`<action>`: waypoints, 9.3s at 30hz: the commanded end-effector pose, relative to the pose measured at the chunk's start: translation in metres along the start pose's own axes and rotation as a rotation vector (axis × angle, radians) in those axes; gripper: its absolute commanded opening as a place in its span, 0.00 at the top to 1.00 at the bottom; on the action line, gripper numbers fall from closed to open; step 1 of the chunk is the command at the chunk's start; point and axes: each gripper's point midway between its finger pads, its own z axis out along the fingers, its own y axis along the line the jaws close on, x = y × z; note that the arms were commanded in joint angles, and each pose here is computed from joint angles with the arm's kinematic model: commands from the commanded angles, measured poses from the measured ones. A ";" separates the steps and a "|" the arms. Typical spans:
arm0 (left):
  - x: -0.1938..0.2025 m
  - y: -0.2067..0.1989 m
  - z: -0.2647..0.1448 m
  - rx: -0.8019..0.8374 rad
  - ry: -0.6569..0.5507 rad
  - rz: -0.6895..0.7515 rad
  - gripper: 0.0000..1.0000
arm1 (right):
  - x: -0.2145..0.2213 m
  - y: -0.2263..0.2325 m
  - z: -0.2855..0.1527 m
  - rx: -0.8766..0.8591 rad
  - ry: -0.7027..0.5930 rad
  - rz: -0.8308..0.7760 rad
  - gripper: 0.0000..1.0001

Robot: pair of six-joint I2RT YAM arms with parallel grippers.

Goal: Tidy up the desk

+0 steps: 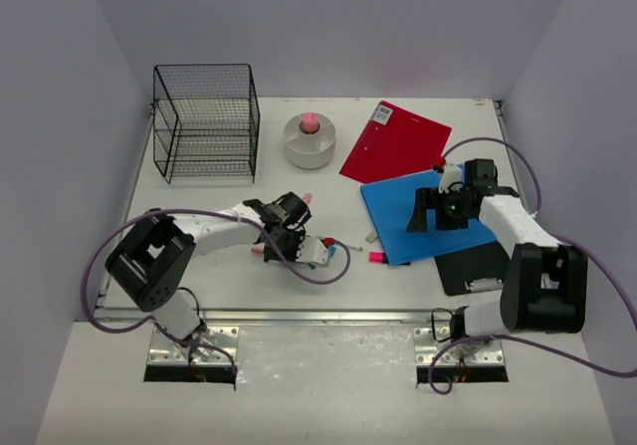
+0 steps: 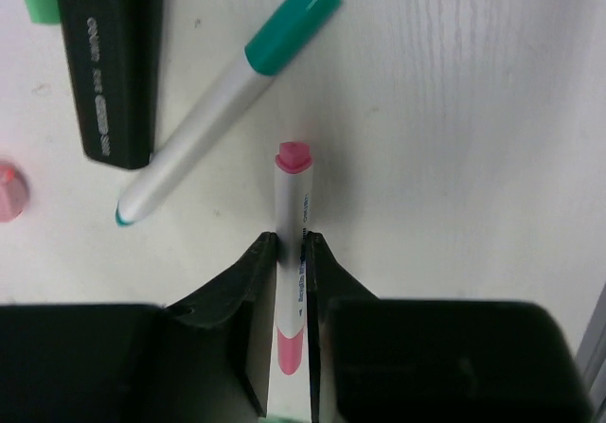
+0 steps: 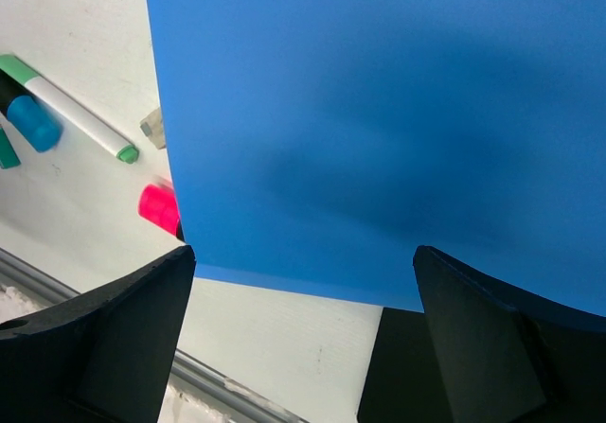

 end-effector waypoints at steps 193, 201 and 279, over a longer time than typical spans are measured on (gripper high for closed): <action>-0.073 0.010 -0.081 -0.106 -0.487 0.352 0.39 | -0.303 0.164 -0.004 -0.213 -0.460 -0.179 0.08; -0.068 0.035 -0.050 0.030 -0.372 0.518 0.65 | -0.234 0.129 -0.009 -0.249 -0.299 -0.081 0.13; -0.181 0.075 -0.200 -0.004 -0.997 -0.905 1.00 | -0.176 0.247 -0.075 -0.802 -0.137 -0.038 0.36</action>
